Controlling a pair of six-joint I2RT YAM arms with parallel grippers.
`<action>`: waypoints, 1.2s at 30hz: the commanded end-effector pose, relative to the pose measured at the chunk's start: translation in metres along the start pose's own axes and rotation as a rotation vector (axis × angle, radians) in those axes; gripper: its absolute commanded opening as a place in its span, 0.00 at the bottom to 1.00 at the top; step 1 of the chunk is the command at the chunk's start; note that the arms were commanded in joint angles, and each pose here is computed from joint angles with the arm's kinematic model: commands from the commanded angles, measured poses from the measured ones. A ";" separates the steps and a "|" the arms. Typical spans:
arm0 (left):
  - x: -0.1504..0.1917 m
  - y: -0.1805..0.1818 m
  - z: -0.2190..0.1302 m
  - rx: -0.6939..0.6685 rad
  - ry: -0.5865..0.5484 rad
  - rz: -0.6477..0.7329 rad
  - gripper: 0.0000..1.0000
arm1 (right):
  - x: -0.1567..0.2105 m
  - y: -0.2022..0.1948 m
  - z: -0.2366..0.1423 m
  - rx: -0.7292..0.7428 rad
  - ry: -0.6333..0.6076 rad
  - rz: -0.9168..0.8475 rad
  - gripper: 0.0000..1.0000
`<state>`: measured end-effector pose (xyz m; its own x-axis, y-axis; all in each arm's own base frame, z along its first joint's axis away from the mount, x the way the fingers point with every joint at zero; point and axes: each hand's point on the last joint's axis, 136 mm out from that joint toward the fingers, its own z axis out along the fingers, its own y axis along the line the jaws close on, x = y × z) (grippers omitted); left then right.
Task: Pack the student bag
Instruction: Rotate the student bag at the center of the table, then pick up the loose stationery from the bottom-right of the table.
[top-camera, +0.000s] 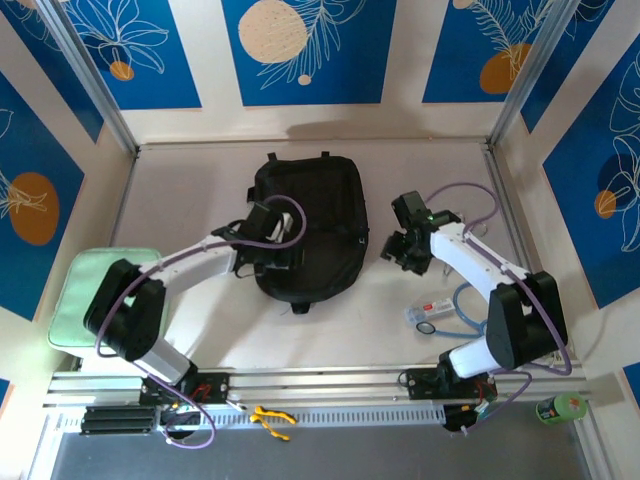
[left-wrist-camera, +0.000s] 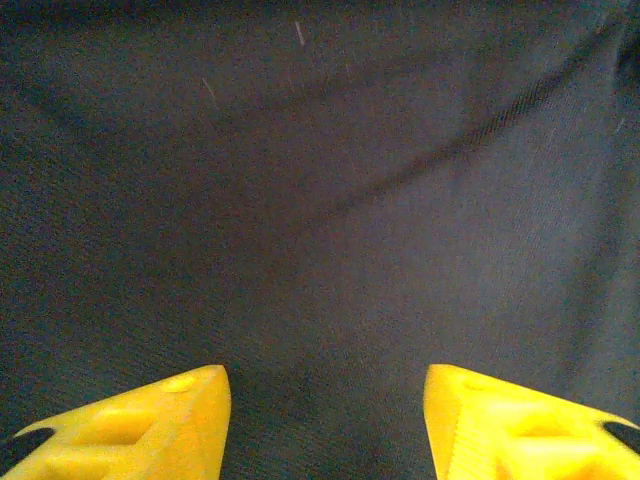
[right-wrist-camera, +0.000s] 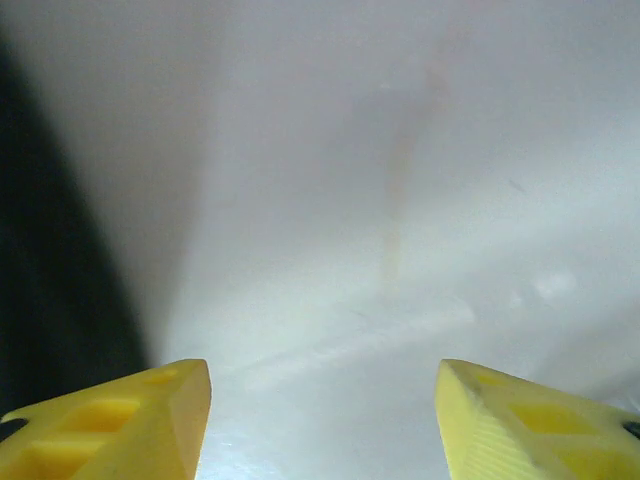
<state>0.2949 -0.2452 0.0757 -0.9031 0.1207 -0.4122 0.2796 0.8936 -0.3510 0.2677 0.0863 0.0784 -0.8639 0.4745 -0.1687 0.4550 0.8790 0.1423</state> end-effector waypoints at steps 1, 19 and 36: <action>0.023 -0.012 0.009 0.013 0.032 0.026 0.52 | 0.017 -0.040 -0.008 0.105 0.007 0.175 0.64; 0.027 -0.126 0.023 0.205 0.097 0.154 0.55 | 0.059 -0.105 0.015 0.194 0.036 0.548 0.81; -0.068 -0.063 -0.035 0.048 -0.126 0.040 0.77 | 0.058 -0.105 0.047 0.191 0.049 0.593 0.57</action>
<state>0.3037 -0.3159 0.1209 -0.8693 0.1667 -0.4653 0.3672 0.8480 -0.3821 0.1731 0.0242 0.0122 -0.4657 0.8829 -0.0606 0.8842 0.4670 0.0078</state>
